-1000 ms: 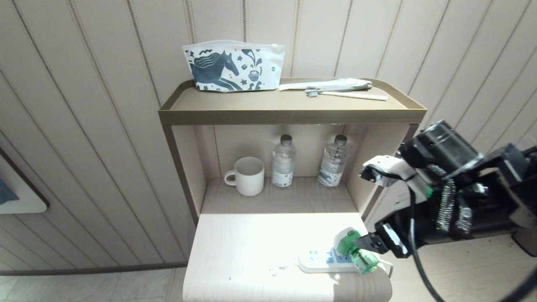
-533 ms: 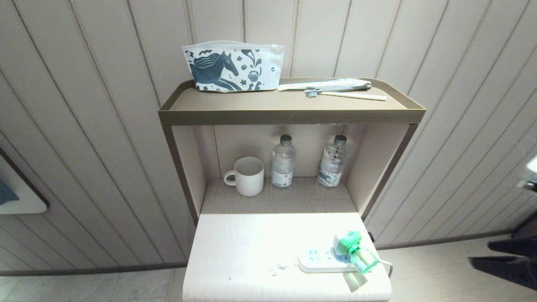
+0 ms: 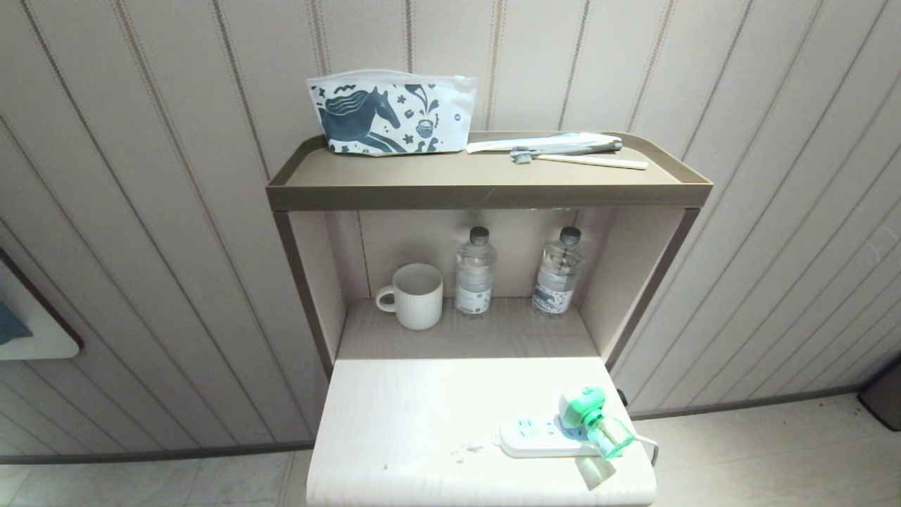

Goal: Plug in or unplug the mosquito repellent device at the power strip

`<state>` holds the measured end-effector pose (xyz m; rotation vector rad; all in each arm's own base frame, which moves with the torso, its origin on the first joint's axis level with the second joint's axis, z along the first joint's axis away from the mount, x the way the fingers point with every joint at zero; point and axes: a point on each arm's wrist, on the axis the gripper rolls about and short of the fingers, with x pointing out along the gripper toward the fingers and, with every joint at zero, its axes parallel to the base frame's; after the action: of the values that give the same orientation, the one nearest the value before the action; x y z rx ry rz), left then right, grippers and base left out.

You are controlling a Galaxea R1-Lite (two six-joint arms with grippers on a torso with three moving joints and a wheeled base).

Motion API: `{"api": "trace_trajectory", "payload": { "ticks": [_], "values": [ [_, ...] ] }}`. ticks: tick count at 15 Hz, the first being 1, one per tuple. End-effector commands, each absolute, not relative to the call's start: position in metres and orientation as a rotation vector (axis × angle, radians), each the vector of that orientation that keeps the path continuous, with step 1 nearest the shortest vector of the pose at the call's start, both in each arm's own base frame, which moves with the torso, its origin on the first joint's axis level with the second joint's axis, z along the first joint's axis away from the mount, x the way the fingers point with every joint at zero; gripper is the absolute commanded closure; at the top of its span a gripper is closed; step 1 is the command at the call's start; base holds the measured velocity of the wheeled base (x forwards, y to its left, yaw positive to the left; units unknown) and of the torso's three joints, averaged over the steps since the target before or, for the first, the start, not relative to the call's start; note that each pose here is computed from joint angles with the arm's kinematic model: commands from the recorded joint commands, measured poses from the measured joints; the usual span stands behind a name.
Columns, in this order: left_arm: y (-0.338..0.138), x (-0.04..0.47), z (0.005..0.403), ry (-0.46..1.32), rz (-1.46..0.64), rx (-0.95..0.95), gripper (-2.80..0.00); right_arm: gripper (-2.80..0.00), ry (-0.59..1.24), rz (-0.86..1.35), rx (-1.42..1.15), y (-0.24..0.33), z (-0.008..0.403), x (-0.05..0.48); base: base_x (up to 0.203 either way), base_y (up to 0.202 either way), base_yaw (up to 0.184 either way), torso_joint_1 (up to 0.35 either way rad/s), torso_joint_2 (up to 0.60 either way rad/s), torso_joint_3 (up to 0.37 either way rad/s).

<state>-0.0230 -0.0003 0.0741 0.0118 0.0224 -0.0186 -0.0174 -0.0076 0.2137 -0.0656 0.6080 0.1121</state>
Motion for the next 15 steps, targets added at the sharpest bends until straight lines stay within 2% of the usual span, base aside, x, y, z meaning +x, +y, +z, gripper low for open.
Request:
{"api": "trace_trajectory", "payload": {
  "ticks": [1, 5, 9, 11, 15],
  "values": [
    [0.0, -0.023, 0.074, 0.023, -0.019, 0.012, 0.0, 0.0, 0.559, 0.048, -0.034, -0.011, 0.178, -0.044, 0.0, 0.0, 0.0, 0.0, 0.0, 0.0],
    [0.0, -0.023, 0.074, 0.023, -0.019, 0.012, 0.0, 0.0, 0.574, 0.009, 0.017, -0.008, 0.124, -0.037, 0.0, 0.0, 0.0, 0.0, 0.0, 0.0],
    [0.0, -0.023, 0.074, 0.022, -0.019, 0.012, 0.0, 0.0, 0.292, -0.013, 0.06, -0.004, 0.095, -0.004, 0.0, 0.0, 0.0, 0.0, 0.0, 0.0],
    [0.0, -0.023, 0.074, 0.022, -0.019, 0.012, 0.0, 0.0, 0.208, -0.038, 0.027, -0.004, 0.091, 0.0, 0.0, 0.0, 0.0, 0.0, 0.0, 0.0],
    [0.0, -0.023, 0.074, 0.021, -0.019, 0.012, 0.0, 0.0, 0.22, -0.176, -0.034, -0.006, 0.093, -0.001, 0.0, 0.0, 0.0, 0.0, 0.0, 0.0]
  ]
}}
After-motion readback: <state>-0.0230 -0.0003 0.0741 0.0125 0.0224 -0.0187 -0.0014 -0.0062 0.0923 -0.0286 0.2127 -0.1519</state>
